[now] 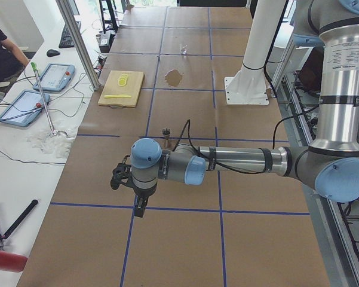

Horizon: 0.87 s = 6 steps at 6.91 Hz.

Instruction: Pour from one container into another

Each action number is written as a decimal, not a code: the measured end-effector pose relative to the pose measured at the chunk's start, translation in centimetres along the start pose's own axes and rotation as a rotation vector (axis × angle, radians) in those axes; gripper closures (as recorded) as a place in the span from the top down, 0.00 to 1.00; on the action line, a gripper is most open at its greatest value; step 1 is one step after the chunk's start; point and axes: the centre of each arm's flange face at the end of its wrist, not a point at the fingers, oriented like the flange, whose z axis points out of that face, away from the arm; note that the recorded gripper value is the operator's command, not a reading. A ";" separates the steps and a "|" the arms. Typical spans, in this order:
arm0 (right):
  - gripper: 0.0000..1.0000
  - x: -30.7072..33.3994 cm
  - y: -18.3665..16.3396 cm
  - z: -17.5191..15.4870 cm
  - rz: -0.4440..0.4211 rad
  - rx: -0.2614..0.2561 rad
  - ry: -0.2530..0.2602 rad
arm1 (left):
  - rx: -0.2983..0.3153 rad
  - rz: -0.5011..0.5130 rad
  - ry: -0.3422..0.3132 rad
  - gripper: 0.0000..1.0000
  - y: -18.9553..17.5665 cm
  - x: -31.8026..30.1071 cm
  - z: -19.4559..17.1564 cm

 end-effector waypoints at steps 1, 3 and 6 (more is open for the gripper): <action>1.00 0.0 0.0 0.0 0.001 0.000 -0.001 | 0.000 -0.017 0.000 1.00 0.0 0.0 0.0; 1.00 0.0 0.0 0.0 0.001 0.000 -0.002 | 0.000 -0.051 0.000 1.00 0.0 -0.1 0.1; 1.00 0.0 0.0 0.0 0.000 0.000 -0.003 | 0.002 -0.059 0.000 1.00 -0.1 0.0 0.0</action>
